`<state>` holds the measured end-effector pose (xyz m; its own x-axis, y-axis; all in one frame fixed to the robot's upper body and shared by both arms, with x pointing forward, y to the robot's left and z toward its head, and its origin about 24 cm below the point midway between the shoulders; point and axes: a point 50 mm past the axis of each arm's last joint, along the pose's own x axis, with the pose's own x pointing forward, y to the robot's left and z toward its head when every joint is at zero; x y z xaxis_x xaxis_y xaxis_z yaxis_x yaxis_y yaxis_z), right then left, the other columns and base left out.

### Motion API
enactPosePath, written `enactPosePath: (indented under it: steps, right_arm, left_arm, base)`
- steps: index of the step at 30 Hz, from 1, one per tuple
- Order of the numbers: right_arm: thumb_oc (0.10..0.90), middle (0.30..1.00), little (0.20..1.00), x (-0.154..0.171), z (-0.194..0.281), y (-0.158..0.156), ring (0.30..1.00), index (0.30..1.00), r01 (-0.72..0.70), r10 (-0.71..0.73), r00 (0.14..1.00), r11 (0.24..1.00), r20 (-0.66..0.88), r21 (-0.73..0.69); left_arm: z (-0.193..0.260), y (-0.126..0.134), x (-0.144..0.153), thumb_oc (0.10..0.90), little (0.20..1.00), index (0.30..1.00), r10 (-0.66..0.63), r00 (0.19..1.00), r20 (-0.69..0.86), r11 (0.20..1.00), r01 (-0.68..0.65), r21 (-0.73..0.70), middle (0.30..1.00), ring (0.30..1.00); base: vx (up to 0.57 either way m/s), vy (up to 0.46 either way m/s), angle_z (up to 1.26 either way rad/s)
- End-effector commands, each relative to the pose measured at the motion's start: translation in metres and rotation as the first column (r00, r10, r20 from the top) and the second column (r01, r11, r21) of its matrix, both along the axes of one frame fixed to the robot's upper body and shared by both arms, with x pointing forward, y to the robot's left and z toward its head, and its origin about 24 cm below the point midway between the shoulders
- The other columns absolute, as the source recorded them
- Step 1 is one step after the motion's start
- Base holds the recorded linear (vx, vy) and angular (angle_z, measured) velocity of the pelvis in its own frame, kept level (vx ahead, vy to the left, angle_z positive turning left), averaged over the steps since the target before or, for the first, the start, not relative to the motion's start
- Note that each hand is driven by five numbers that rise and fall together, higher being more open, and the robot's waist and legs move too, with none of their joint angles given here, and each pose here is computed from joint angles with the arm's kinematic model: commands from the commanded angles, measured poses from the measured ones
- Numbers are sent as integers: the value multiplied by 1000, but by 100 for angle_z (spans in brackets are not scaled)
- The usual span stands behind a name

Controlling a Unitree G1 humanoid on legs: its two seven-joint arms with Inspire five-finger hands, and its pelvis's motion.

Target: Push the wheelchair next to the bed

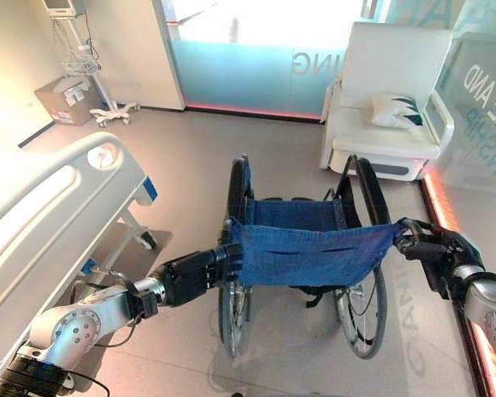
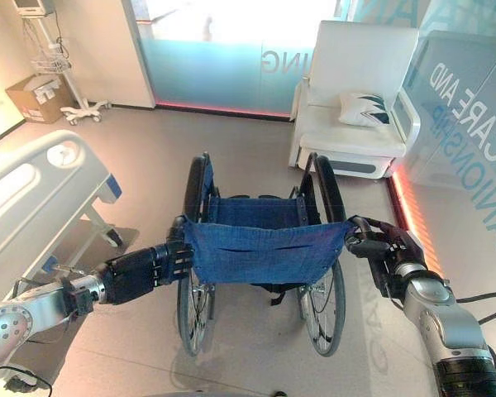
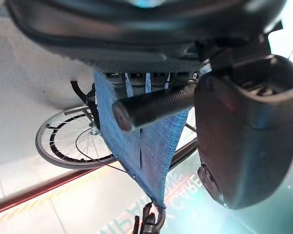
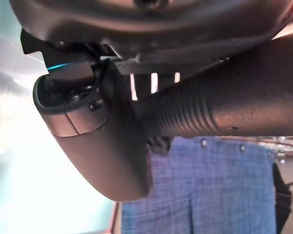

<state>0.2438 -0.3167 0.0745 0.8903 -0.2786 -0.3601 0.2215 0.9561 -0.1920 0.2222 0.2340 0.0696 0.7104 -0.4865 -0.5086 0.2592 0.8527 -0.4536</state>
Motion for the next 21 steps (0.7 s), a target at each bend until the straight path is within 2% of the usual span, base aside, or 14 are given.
enactPosePath:
  steps: [1,7,13,14,15,16,17,21]
  right_arm:
    - [400,300,300,33,42,31,300,300,-207,196,959,978,203,37]
    - [400,300,300,39,38,38,300,300,-232,219,956,972,193,44]
    - [400,300,300,41,34,45,300,300,-246,234,956,968,179,50]
    - [400,300,300,41,31,46,300,300,-246,234,956,968,176,51]
    - [400,300,300,41,31,46,300,300,-246,234,956,968,174,52]
    - [400,300,300,41,30,46,300,300,-246,234,957,968,174,53]
    - [400,300,300,41,30,46,300,300,-247,234,957,967,172,55]
    - [400,300,300,39,26,47,300,300,-249,237,957,967,167,60]
  left_arm:
    - [97,-27,51,800,900,900,45,892,451,959,87,-269,900,900]
    - [115,-44,57,800,900,900,115,867,485,884,133,-449,900,900]
    - [120,-59,61,800,900,900,112,858,502,853,176,-491,900,900]
    - [121,-63,61,700,749,749,106,851,515,851,190,-490,749,749]
    - [121,-64,61,552,528,528,104,847,522,849,197,-490,528,528]
    - [121,-64,61,505,458,458,102,845,525,848,201,-490,458,458]
    - [122,-66,60,400,300,300,101,839,534,846,210,-490,300,300]
    - [124,-66,59,400,300,300,119,823,555,839,216,-500,300,300]
  base:
    - [0,0,0]
    - [0,0,0]
    - [0,0,0]
    - [0,0,0]
    - [0,0,0]
    - [0,0,0]
    - [0,0,0]
    - [0,0,0]
